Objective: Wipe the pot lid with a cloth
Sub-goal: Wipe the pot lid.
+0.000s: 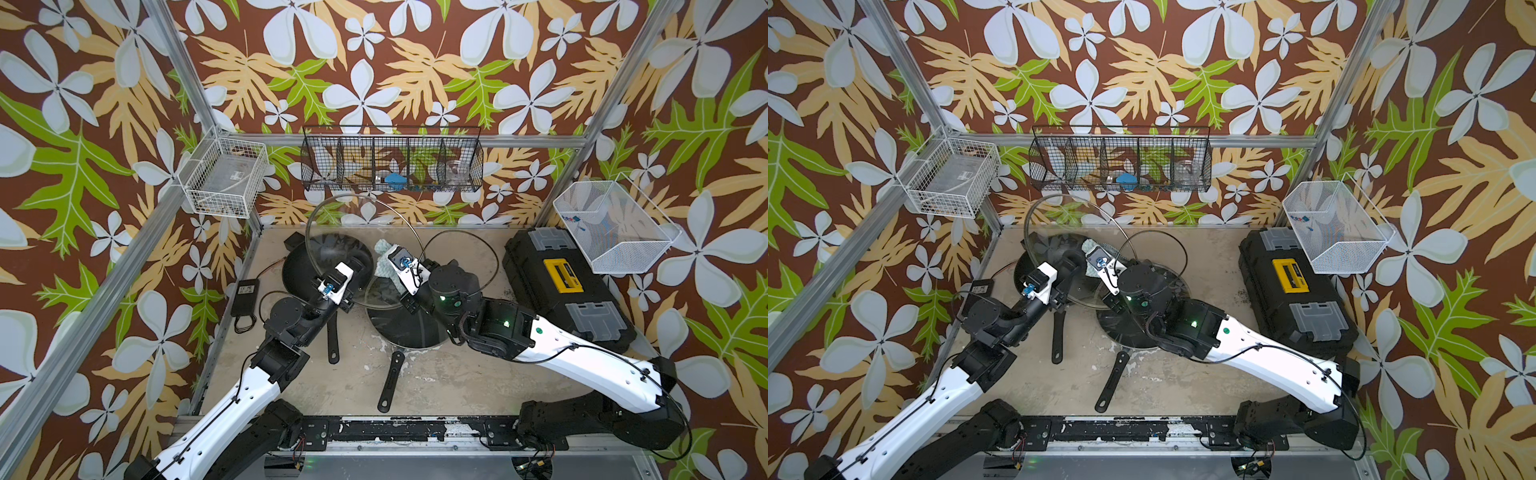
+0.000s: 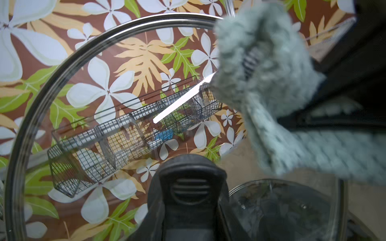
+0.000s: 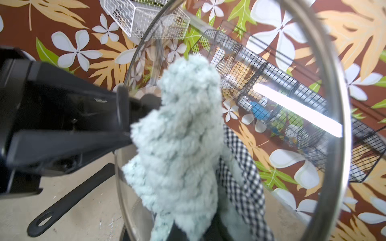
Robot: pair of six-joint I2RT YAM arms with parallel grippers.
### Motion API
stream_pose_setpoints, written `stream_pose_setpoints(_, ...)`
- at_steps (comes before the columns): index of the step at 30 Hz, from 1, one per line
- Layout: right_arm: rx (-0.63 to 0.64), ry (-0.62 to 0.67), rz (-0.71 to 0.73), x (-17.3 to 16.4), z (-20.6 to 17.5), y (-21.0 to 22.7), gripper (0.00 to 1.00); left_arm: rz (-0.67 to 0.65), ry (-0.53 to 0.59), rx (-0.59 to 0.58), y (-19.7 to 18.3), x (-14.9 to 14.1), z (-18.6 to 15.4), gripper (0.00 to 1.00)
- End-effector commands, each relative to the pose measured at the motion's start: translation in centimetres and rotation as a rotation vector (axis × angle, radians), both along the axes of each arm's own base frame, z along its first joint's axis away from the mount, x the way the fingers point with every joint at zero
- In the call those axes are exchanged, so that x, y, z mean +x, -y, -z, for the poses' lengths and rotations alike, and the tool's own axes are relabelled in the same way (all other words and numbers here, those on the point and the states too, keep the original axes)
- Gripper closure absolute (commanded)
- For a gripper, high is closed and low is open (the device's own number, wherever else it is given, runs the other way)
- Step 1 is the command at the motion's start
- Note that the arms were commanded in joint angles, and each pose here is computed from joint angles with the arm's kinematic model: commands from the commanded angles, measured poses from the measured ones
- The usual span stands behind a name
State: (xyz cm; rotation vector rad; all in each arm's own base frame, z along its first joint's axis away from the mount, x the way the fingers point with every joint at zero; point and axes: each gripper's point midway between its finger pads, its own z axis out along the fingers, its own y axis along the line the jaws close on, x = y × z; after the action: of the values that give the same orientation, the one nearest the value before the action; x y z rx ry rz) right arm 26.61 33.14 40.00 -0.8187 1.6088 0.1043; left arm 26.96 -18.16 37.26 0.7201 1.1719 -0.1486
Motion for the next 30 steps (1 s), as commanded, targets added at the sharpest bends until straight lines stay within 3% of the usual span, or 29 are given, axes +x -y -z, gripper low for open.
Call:
stream_pose_setpoints(1, -0.051, 0.063, 0.063, 1.4, -1.5, 0.3, 1.0, 0.108, 0.388, 0.297, 2.2, -3.5, -2.2, 1.0)
stream_pose_setpoints(5, -0.082, 0.063, 0.019, 2.1, -1.6, -2.1, 1.0, 0.122, 0.51, 0.499, 2.8, -4.2, -0.1, 1.0)
stream_pose_setpoints(14, -0.182, 0.016, -0.073, 3.9, 1.4, -8.7, 1.0, 0.089, 0.611, 0.599, 2.5, -4.8, 0.2, 1.0)
stream_pose_setpoints(19, -0.193, 0.023, -0.067, 4.3, 1.3, -9.3, 1.0, 0.074, 0.601, 0.625, 2.3, -4.5, 0.8, 1.0)
stream_pose_setpoints(24, -0.104, 0.068, -0.014, 3.3, -2.0, -5.7, 1.0, 0.085, 0.441, 0.477, 2.1, -3.7, 0.6, 1.0)
stream_pose_setpoints(30, -0.057, 0.055, 0.054, 1.6, -1.9, -0.6, 1.0, 0.095, 0.27, 0.13, 1.1, -3.4, -1.9, 1.0)
